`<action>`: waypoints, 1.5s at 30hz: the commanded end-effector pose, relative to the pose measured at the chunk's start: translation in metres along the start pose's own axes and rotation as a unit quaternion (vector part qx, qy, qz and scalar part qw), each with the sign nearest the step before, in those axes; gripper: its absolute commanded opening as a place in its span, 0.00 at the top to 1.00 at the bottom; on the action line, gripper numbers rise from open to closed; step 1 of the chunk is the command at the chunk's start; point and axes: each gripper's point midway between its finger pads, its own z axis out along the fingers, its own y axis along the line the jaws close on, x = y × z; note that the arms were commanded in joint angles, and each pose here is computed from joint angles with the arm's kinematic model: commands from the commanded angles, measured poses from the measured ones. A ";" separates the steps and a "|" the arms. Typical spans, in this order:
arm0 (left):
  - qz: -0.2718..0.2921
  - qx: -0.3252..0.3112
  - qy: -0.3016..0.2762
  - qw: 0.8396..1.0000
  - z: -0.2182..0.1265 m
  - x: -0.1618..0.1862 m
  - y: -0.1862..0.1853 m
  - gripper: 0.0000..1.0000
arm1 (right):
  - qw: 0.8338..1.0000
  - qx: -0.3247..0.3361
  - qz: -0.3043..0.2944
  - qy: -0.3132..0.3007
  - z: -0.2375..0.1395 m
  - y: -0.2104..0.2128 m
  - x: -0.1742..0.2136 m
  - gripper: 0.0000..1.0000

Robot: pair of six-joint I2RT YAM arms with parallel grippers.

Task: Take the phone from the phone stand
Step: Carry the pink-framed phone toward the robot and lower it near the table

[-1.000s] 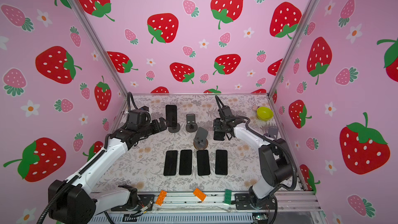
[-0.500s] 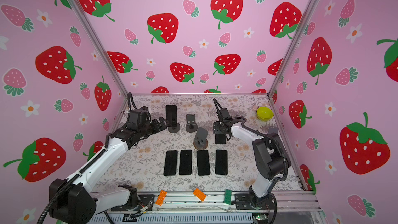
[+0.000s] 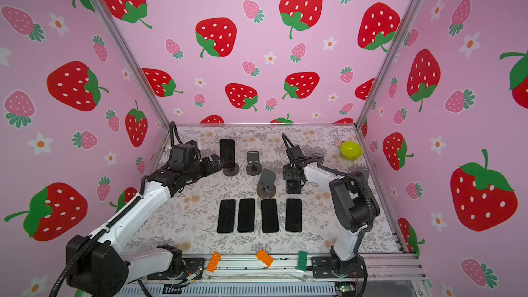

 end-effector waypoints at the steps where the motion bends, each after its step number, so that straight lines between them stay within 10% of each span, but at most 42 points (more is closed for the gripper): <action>1: -0.001 0.023 -0.009 1.000 -0.007 -0.013 -0.016 0.01 | 1.000 0.010 0.007 0.018 0.009 -0.007 0.012 0.30; 45: -0.042 0.039 0.009 0.998 -0.001 -0.017 -0.016 0.01 | 0.998 0.051 0.023 0.036 0.035 -0.029 0.049 0.20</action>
